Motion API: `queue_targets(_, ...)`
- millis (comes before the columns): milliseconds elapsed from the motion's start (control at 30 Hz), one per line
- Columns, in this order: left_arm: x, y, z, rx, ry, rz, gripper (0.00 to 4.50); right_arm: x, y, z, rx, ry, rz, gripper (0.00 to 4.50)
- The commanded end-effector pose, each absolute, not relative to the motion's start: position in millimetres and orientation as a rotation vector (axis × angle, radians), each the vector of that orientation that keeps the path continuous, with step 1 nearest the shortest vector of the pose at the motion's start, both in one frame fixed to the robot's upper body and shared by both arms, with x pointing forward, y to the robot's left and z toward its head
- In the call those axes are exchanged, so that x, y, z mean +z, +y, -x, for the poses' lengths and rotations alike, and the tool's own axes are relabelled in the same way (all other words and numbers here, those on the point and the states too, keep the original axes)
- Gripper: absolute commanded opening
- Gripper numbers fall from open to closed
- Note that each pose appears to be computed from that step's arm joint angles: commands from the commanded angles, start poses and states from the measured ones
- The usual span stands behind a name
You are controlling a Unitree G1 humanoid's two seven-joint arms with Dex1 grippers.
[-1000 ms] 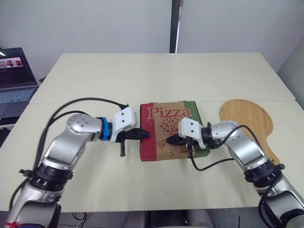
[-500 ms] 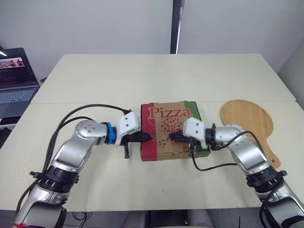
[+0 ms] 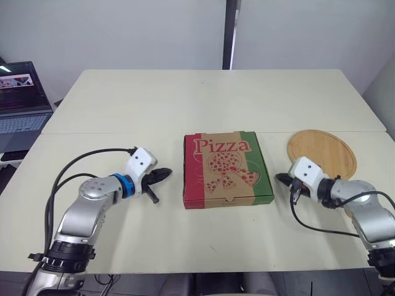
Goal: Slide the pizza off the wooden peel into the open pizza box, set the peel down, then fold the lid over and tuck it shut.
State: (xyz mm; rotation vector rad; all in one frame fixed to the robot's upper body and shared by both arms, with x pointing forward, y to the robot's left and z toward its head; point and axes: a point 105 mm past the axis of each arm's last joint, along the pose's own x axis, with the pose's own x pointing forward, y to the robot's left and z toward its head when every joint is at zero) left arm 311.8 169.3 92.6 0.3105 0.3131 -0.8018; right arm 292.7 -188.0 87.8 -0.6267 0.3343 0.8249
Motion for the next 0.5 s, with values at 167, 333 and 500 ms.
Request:
queue_targets(167,96,154,-300,-0.874,0.304,-0.307,0.00,101,-155,-272,0.972,0.285,0.563,0.01)
queue_targets(333,95,153,-293,-0.895,0.322,-0.298,0.00,102,-143,-262,1.031,0.289,0.543,0.01)
queue_targets(500,94,148,-286,-0.925,0.336,-0.287,0.00,100,-145,-262,1.026,0.301,0.553,0.01)
